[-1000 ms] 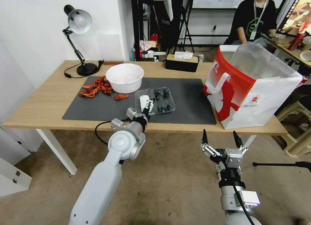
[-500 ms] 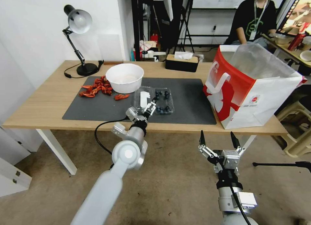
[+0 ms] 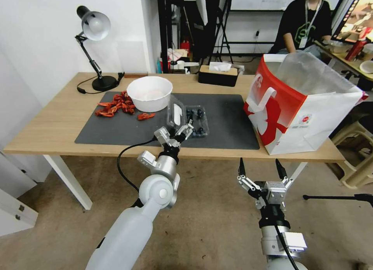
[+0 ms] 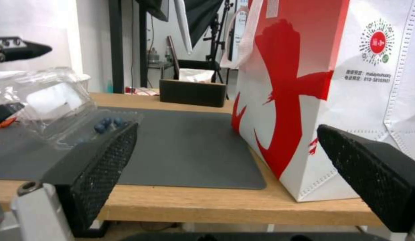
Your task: Close the takeout container lid, then place the container into the takeout bag.
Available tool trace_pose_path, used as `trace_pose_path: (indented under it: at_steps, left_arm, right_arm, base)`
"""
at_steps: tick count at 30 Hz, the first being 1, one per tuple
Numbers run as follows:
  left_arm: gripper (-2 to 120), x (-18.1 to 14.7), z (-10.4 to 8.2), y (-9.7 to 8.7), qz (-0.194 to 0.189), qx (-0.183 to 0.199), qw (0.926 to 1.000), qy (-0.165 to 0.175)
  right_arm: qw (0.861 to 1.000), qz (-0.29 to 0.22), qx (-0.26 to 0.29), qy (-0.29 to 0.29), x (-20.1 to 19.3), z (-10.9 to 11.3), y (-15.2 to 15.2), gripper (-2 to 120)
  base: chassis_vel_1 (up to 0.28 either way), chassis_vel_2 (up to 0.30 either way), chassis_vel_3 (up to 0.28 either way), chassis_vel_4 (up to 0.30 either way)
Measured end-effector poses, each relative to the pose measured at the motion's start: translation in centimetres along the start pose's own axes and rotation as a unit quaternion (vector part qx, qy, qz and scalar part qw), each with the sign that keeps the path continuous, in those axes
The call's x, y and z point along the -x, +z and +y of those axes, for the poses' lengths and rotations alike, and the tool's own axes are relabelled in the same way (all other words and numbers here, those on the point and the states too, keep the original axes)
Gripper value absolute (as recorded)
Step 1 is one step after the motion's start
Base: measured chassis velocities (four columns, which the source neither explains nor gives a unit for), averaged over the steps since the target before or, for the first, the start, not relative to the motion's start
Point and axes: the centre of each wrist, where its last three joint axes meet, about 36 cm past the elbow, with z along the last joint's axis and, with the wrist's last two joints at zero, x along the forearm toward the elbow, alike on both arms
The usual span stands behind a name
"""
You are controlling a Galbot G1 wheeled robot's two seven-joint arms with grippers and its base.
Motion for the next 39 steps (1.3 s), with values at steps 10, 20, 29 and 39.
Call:
trace_pose_path:
  at_steps: [10,20,29,39]
  left_arm:
    - [100,1.0,-0.8,0.1,0.01,0.002,0.9993,0.037]
    - [100,2.4,-1.8,0.2,0.046,-0.051,0.9971,0.032]
    - [100,4.4,-3.2,-0.6,0.09,-0.128,0.9875,-0.013]
    - [97,6.5,-3.1,-1.3,0.125,-0.156,0.9772,-0.071]
  right_arm:
    - [1.0,-0.001,-0.002,0.002,0.0,-0.1,0.0,100]
    - [1.0,-0.002,-0.005,0.008,0.2,-0.4,0.1,100]
    - [1.0,-0.001,-0.005,0.012,0.3,-0.5,0.3,100]
    - [1.0,-0.003,-0.003,0.013,0.4,-0.4,0.3,100]
  base:
    - [0.0,0.0,0.0,0.0]
    - [0.0,0.0,0.0,0.0]
    - [0.0,0.0,0.0,0.0]
    - [0.0,0.0,0.0,0.0]
